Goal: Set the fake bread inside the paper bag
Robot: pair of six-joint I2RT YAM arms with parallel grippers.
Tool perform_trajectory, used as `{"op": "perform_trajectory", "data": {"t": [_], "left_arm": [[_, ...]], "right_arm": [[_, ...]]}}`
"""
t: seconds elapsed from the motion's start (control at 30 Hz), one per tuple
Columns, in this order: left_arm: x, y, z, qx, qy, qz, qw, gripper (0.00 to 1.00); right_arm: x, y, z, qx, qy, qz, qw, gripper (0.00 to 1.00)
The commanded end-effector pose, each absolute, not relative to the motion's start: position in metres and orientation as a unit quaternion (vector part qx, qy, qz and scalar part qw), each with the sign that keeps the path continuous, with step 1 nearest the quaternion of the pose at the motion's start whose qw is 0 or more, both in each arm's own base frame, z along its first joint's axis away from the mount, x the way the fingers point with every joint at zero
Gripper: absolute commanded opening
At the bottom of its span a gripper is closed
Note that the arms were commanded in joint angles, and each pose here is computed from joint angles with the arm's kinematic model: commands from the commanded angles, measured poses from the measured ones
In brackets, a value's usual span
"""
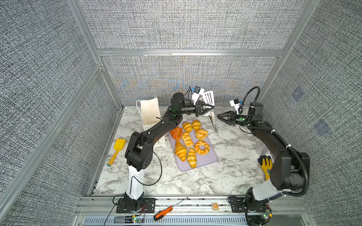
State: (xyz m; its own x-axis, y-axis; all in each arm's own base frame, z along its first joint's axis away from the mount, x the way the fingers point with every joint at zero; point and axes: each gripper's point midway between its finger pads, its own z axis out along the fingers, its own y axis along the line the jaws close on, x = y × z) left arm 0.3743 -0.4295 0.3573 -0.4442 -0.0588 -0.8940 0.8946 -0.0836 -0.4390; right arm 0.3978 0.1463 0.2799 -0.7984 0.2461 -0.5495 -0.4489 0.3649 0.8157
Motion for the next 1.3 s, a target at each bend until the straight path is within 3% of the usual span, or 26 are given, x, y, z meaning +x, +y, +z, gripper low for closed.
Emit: {"op": "perform_trajectory", "data": {"t": [0.0,0.07,0.17,0.2,0.57,1.27], "left_arm": [[0.373,-0.429,0.371,0.376,0.538,-0.641,0.399,0.02],[0.373,-0.43,0.37,0.376,0.536,-0.642,0.399,0.02],[0.372,-0.434,0.371,0.38,0.534,-0.641,0.399,0.02],[0.372,-0.435,0.371,0.381,0.533,-0.641,0.4,0.02],[0.36,-0.46,0.369,0.416,0.542,-0.613,0.398,0.02],[0.342,-0.481,0.37,0.417,0.531,-0.628,0.385,0.02]], "right_arm": [[0.394,0.144,0.304,-0.098,0.739,0.564,0.355,0.63],[0.388,0.145,0.307,-0.107,0.733,0.566,0.362,0.72],[0.378,0.146,0.317,-0.12,0.709,0.58,0.383,0.96],[0.375,0.146,0.321,-0.119,0.699,0.587,0.391,0.99],[0.358,0.148,0.323,-0.098,0.618,0.687,0.37,1.0],[0.366,0.159,0.312,-0.109,0.646,0.65,0.384,0.98]]}}
